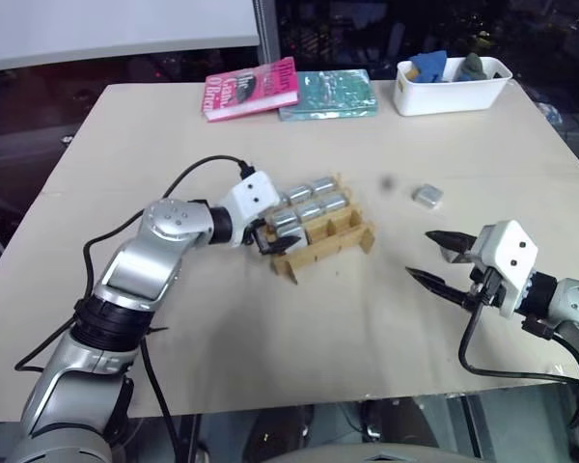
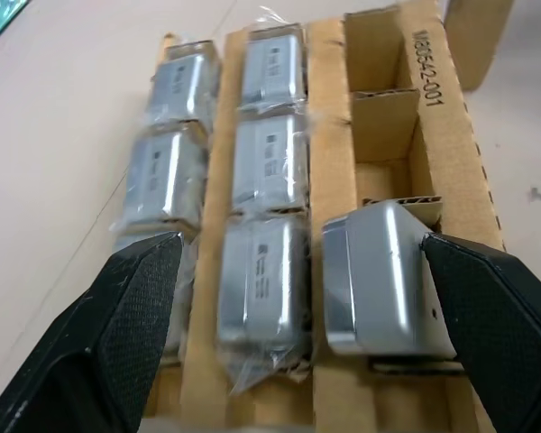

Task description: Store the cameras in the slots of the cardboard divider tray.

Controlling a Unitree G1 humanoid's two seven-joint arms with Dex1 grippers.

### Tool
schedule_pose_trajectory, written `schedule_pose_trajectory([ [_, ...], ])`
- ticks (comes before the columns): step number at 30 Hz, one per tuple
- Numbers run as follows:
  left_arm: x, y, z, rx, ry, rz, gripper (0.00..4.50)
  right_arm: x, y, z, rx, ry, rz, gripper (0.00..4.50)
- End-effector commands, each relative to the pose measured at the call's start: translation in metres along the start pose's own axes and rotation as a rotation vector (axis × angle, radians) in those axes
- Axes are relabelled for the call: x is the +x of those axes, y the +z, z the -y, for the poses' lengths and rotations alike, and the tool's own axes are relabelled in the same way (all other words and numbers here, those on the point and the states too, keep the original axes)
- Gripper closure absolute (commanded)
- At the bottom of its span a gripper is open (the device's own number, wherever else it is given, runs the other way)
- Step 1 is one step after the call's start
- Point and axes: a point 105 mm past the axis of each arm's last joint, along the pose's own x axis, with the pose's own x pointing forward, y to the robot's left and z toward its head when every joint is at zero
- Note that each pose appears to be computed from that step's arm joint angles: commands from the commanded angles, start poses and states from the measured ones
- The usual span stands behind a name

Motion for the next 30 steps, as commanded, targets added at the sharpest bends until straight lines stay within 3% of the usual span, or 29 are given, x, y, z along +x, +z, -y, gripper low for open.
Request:
schedule_pose_trajectory([
  [1, -0.003, 0.003, -0.007, 0.082, 0.054, 0.001, 0.09, -0.005, 0.011, 0.001, -0.049, -0.027, 0.018, 1.34],
  [4, -0.007, 0.008, -0.004, 0.147, 0.052, 0.023, 0.09, -0.005, 0.012, 0.001, -0.049, -0.03, 0.018, 1.34],
  [8, -0.01, 0.013, -0.007, 0.108, 0.076, 0.068, 0.09, -0.005, 0.012, 0.004, -0.05, -0.036, 0.018, 1.34],
  [14, -0.032, 0.035, -0.005, -0.103, 0.037, 0.259, 0.09, -0.007, -0.004, 0.022, -0.006, -0.098, -0.062, 1.34],
  [17, -0.047, 0.03, -0.003, -0.155, 0.068, 0.284, 0.09, -0.009, -0.019, 0.041, 0.023, -0.163, -0.124, 1.34],
  [20, -0.058, 0.028, 0.007, -0.142, 0.062, 0.357, 0.09, -0.007, -0.022, 0.052, 0.023, -0.191, -0.134, 1.34],
  [23, -0.067, 0.028, 0.021, -0.247, -0.01, 0.418, 0.09, -0.008, -0.026, 0.064, 0.043, -0.224, -0.147, 1.34],
  [30, -0.097, 0.031, 0.056, -0.348, -0.17, 0.503, 0.03, -0.022, -0.044, 0.075, 0.06, -0.184, -0.289, 1.34],
])
